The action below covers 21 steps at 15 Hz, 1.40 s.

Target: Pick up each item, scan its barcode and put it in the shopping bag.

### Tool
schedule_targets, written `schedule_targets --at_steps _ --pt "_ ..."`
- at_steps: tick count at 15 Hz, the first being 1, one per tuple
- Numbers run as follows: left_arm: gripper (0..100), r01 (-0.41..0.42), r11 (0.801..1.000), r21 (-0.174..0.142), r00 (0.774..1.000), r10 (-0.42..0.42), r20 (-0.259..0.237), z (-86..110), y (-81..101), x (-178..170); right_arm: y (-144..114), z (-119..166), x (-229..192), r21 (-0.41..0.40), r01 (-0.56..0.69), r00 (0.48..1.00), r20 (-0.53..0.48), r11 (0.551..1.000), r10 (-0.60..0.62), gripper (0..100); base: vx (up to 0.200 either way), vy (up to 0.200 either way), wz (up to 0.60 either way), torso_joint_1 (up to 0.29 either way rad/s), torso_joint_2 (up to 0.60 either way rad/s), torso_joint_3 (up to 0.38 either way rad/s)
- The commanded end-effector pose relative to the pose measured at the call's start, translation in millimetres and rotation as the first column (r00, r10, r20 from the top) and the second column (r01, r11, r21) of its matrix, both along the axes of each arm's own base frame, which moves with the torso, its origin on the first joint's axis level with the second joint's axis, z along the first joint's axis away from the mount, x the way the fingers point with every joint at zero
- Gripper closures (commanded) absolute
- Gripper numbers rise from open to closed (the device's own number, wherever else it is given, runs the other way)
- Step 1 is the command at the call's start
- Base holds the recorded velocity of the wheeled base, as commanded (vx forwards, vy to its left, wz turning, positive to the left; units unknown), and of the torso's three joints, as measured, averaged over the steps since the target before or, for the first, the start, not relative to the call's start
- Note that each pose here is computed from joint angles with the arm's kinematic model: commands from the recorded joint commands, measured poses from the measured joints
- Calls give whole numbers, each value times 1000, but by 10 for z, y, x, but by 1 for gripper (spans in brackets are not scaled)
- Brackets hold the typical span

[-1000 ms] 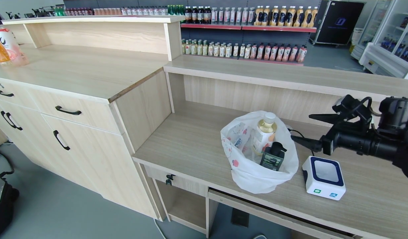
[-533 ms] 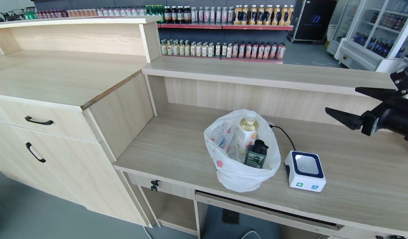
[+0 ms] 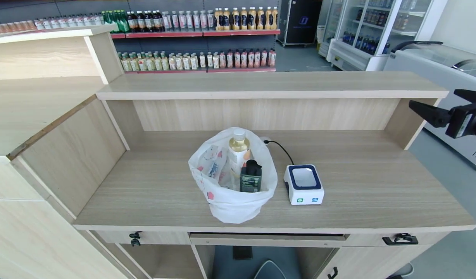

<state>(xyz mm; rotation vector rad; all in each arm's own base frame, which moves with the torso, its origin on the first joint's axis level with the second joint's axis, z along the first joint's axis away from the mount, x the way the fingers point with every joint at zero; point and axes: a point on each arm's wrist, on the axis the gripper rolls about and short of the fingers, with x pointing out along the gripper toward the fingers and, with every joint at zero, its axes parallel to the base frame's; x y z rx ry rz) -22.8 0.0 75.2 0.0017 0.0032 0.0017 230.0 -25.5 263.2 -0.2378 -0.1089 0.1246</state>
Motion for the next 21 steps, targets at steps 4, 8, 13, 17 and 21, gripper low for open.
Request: schedule_targets --at_steps 4,8,13,17,21 --pt "0 0 1000 0 1000 0 0 0 0 0 -48 -287 -603 147 258 960 -154 955 -235 0 0 0 0 0 0 0" --pt "0 0 1000 0 1000 0 0 0 0 0 57 -699 -1203 154 305 942 -193 940 -274 0 0 0 0 0 0 0" --pt "0 0 1000 0 1000 0 0 0 0 0 219 -1356 -1929 184 226 968 -151 957 -200 0 0 0 0 0 0 0" --pt "0 0 1000 0 1000 0 0 0 0 0 259 -1638 -2278 201 201 968 -191 959 -163 0 0 0 0 0 0 0" --pt "0 0 1000 0 1000 0 0 0 0 0 264 -1843 -2468 194 152 977 -176 969 -118 0 0 0 0 0 0 0"
